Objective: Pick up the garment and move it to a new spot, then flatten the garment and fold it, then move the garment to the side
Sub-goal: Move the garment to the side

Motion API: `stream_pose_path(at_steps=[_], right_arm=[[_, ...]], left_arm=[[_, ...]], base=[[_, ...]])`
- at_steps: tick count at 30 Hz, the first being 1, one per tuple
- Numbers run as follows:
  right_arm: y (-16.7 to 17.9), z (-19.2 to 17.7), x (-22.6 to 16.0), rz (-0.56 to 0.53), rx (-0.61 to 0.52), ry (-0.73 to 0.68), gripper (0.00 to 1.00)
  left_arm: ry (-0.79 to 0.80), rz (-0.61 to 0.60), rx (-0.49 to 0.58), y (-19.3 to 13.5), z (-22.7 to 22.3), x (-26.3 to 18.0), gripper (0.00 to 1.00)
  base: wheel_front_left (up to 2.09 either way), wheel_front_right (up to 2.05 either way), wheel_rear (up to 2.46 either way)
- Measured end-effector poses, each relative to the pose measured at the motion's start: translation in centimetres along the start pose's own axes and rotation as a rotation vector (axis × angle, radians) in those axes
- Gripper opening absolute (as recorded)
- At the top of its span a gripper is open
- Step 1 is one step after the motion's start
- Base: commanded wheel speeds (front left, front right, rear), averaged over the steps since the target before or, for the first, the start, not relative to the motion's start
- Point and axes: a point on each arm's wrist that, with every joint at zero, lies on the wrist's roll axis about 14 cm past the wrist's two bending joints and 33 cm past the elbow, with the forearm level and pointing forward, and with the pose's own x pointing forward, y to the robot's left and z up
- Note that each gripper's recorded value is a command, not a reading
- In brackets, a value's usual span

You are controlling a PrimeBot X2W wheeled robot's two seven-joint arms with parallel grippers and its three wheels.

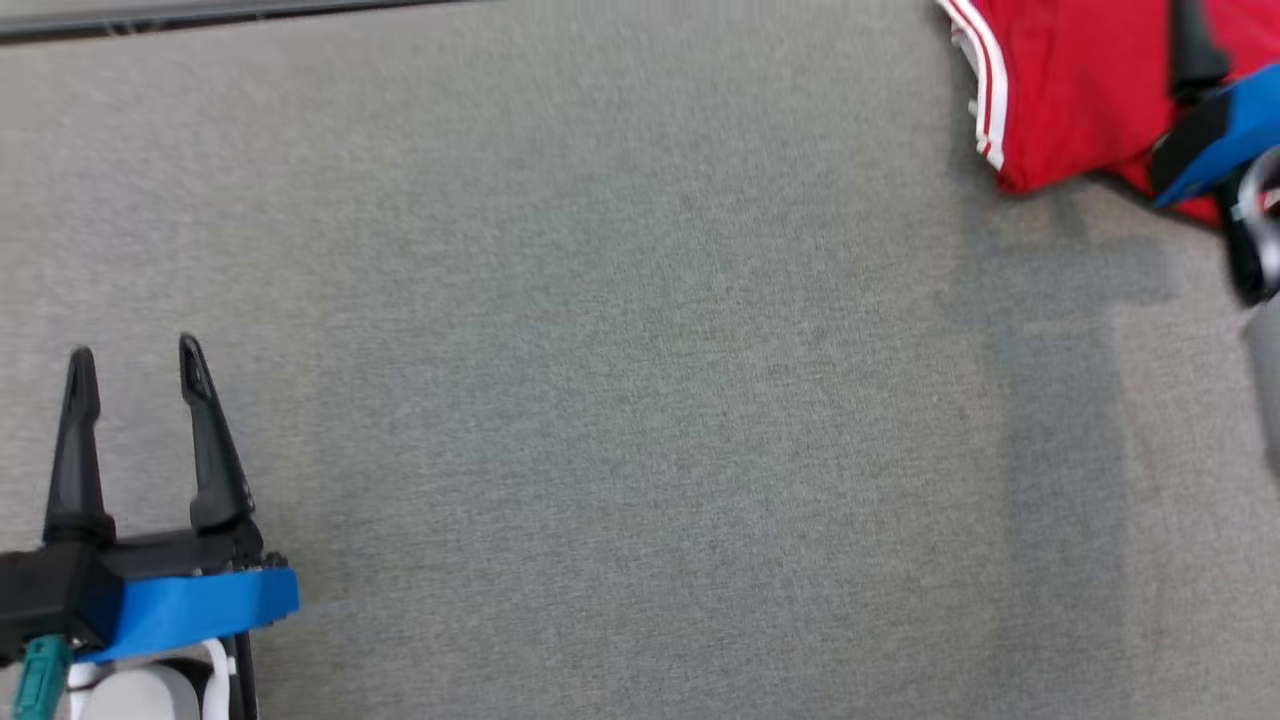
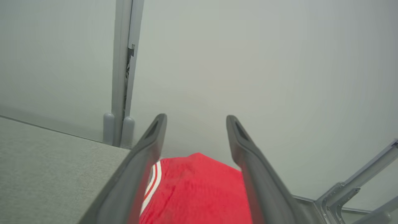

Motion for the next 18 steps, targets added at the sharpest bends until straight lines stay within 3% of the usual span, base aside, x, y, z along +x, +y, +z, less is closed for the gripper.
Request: stream_pose_path(at_steps=[4,9,18], right_arm=[[4.0,2.5,-2.0,0.071,0.077,-0.094,1.0],[8.5,2.9,-5.7,0.147,0.179,-0.124,1.0],[12.5,0.8,-12.5,0.178,0.352,-0.074,1.0]], left_arm=[[0.007,0.036,-0.005,1.0,0.7,-1.9,1.0],[0.021,0.073,-0.007,1.9,1.1,-4.1,1.0],[0.042,0.121,-0.015,3.3,1.3,-7.6,1.0]], base=[[0.0,0.0,0.0],[0.0,0.0,0.0],[0.0,0.0,0.0]])
